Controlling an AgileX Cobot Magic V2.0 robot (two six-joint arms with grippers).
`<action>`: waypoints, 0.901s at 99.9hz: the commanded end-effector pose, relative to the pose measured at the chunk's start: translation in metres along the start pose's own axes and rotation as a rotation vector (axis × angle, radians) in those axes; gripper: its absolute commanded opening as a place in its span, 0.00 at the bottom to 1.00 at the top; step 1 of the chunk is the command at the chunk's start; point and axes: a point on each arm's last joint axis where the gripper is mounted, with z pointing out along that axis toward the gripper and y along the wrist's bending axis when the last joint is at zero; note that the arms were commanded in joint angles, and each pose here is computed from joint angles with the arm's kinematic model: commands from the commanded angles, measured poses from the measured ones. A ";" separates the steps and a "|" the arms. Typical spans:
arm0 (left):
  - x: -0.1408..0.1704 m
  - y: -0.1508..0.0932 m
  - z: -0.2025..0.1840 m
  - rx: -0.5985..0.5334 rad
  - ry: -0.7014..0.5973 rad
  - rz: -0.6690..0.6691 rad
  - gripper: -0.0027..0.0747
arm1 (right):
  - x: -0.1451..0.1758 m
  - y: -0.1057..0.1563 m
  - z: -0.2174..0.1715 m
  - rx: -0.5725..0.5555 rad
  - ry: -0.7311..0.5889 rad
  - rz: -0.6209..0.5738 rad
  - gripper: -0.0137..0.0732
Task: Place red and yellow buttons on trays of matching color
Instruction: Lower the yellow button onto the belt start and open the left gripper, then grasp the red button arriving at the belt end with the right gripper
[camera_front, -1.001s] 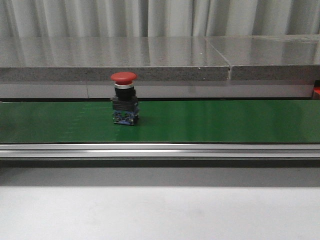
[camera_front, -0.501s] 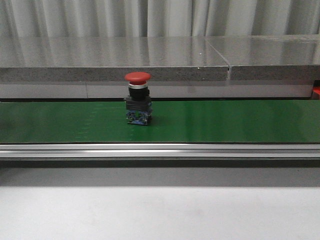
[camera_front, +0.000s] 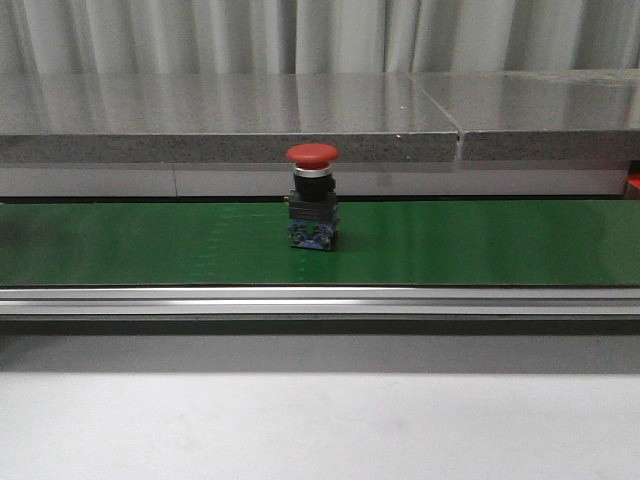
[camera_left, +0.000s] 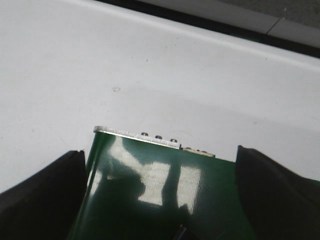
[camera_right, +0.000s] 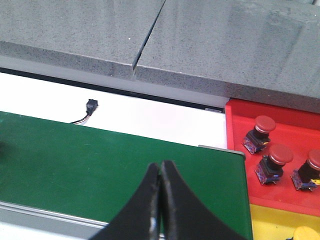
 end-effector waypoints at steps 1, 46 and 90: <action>-0.022 -0.010 -0.032 0.042 -0.165 0.002 0.81 | -0.013 -0.003 -0.004 0.028 -0.082 -0.004 0.08; 0.005 -0.059 -0.144 0.225 -0.472 0.171 0.81 | -0.013 -0.003 -0.004 0.028 -0.082 -0.004 0.08; 0.111 -0.018 -0.192 0.231 -0.597 0.159 0.64 | -0.013 -0.003 -0.004 0.028 -0.082 -0.004 0.08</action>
